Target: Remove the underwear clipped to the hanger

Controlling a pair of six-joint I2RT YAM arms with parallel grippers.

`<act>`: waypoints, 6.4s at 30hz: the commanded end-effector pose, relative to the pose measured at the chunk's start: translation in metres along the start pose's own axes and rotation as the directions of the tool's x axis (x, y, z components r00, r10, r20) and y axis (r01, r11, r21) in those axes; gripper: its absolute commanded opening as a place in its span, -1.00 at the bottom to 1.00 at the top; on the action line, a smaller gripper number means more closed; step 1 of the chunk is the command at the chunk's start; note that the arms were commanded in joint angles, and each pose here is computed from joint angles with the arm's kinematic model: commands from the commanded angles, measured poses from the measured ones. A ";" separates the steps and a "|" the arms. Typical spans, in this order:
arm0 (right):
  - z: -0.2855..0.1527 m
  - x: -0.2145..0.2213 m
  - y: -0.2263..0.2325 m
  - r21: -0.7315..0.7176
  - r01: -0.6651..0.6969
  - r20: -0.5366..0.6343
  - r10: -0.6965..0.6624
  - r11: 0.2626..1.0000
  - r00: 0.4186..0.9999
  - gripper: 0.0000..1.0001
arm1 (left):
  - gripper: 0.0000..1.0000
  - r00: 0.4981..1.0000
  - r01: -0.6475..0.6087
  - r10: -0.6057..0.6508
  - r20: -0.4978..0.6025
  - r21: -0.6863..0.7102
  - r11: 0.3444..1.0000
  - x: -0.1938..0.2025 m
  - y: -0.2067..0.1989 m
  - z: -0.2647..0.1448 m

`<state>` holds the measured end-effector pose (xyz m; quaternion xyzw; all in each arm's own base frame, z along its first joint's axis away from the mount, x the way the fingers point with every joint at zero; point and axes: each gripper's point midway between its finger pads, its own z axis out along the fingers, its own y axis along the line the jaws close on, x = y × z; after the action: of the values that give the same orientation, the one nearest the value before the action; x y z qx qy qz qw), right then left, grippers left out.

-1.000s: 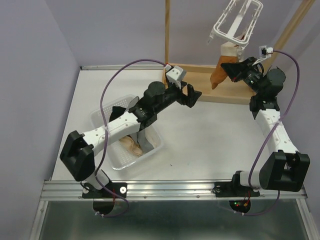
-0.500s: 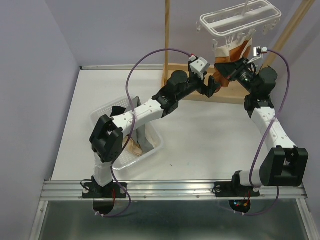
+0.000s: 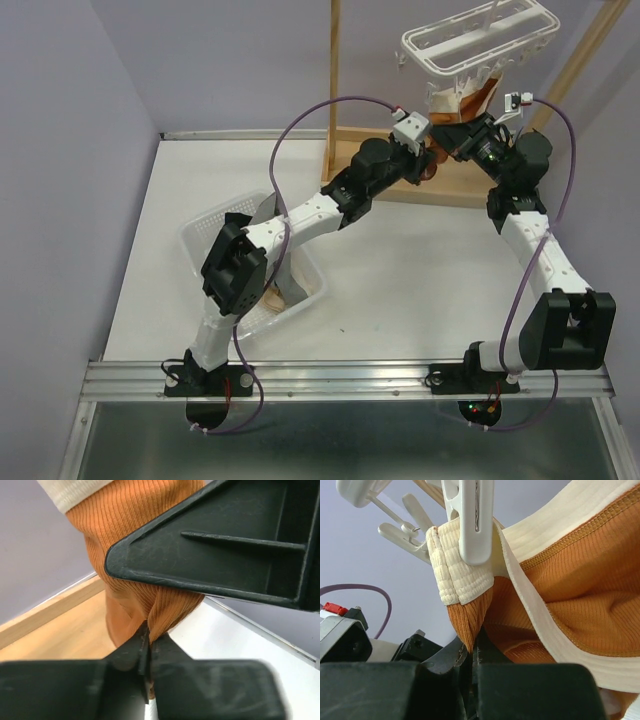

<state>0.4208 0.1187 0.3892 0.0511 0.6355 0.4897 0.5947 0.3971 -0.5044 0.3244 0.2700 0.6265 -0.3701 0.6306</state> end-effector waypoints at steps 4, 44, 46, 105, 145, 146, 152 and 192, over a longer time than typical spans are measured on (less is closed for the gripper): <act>0.000 -0.022 0.039 -0.082 0.109 0.044 -0.106 0.991 0.993 -0.56 | -1.00 0.989 0.002 0.007 0.146 -0.063 0.998 -0.067 0.006 -0.006; -0.047 -0.146 0.037 0.323 0.288 0.273 -0.380 0.901 0.884 0.51 | -1.00 0.981 -0.114 0.098 0.166 0.090 0.989 -0.050 -0.045 0.009; -0.047 -0.148 0.030 0.340 0.289 0.260 -0.385 0.895 0.886 0.51 | -1.00 0.977 -0.136 0.120 0.177 0.080 0.988 -0.054 -0.047 0.011; -0.078 -0.226 -0.053 0.484 0.412 0.075 -0.505 0.772 0.860 0.36 | -1.00 0.944 -0.286 0.276 0.182 0.026 0.958 -0.059 -0.065 0.009; -0.027 -0.172 -0.063 -0.218 0.869 0.173 -0.859 0.445 0.483 0.66 | -1.00 0.976 0.099 -0.079 0.205 -0.091 0.991 -0.093 0.081 -0.028; -0.025 -0.173 -0.057 -0.231 0.861 0.183 -0.849 0.453 0.495 0.66 | -1.00 0.976 0.098 -0.078 0.202 -0.092 0.991 -0.092 0.082 -0.028; -0.012 -0.170 -0.049 -0.260 0.862 0.233 -0.838 0.435 0.493 0.65 | -1.00 0.978 0.097 -0.079 0.194 -0.086 0.992 -0.091 0.081 -0.027; 0.024 -0.177 -0.044 -0.272 0.819 0.301 -0.764 0.504 0.570 -0.47 | -1.00 0.980 0.103 -0.089 0.179 -0.072 0.992 -0.093 0.078 -0.026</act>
<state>0.5274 -0.0141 0.4560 -0.3056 0.4737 0.2887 0.7738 0.4586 -0.4334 0.3419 0.1885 0.6466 -0.3751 0.6370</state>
